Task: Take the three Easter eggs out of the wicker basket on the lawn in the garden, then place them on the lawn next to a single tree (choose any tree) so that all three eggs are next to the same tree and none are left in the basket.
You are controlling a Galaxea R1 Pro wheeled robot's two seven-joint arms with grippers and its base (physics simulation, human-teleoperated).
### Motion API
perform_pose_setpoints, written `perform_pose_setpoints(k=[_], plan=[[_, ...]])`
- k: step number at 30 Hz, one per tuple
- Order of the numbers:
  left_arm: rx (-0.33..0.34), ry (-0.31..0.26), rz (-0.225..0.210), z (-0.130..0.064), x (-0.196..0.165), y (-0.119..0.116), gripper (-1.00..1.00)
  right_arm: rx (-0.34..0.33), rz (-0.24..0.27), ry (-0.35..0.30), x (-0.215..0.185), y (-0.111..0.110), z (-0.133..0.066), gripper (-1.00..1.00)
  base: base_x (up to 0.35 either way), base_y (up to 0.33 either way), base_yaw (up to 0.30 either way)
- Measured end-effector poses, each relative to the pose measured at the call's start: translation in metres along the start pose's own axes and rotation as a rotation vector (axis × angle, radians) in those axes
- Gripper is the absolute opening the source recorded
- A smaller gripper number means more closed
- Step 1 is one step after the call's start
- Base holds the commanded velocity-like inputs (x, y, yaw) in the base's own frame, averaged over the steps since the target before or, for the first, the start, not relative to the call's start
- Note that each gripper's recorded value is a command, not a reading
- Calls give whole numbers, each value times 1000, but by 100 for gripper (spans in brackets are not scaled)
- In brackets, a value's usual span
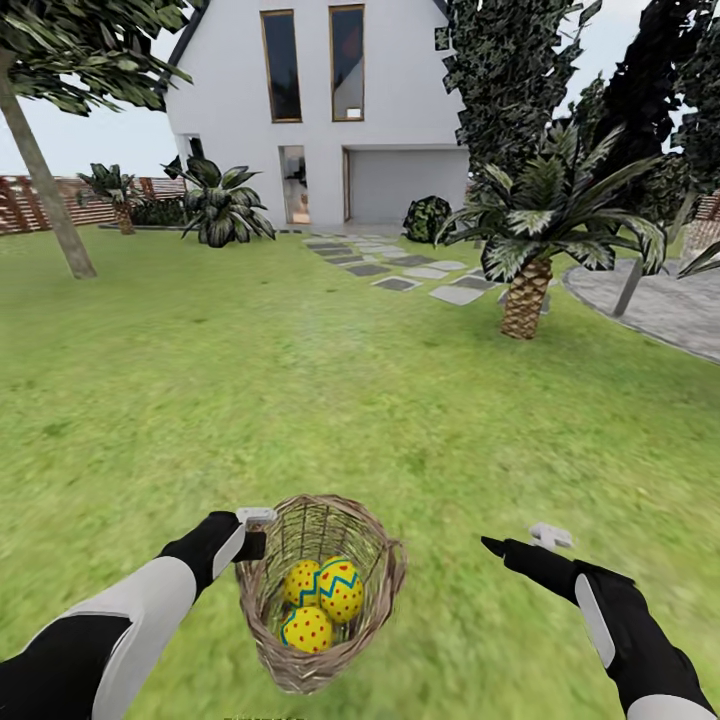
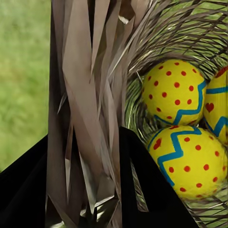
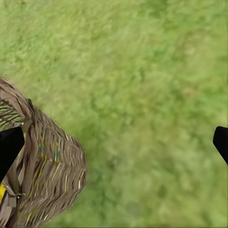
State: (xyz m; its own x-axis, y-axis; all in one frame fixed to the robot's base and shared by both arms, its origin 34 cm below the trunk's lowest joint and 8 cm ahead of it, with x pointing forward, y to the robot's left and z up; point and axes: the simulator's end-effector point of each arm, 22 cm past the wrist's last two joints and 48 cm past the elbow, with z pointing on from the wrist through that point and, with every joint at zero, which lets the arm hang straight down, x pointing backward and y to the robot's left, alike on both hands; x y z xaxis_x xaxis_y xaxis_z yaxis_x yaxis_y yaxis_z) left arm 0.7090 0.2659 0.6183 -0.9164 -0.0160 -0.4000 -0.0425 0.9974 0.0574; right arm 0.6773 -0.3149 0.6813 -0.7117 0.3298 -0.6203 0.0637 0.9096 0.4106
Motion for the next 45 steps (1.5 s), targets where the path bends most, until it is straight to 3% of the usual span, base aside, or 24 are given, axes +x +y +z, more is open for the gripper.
perform_pose_setpoints(k=[10,16,22,27,34,39,45], plan=[[-1,1,-3,-15,-7,3,-100,0,0,0,-11,7,-11,100,0,0,281],[1,1,-7,-24,-11,3,-100,3,8,15,-9,8,-15,100,0,0,32],[-4,2,-4,-33,-15,6,-100,35,-48,-4,-11,2,-17,100,0,0,0],[-9,1,-8,-39,-19,18,-100,55,-31,66,18,-8,-16,100,0,0,0],[0,8,-11,-49,-21,19,-100,94,-77,148,59,-21,-17,100,0,0,0],[1,11,-16,-56,-24,20,-100,102,-68,196,77,-23,-22,100,0,0,0],[14,12,-58,-64,-27,21,-100,110,-105,168,80,-22,-25,100,0,0,167]])
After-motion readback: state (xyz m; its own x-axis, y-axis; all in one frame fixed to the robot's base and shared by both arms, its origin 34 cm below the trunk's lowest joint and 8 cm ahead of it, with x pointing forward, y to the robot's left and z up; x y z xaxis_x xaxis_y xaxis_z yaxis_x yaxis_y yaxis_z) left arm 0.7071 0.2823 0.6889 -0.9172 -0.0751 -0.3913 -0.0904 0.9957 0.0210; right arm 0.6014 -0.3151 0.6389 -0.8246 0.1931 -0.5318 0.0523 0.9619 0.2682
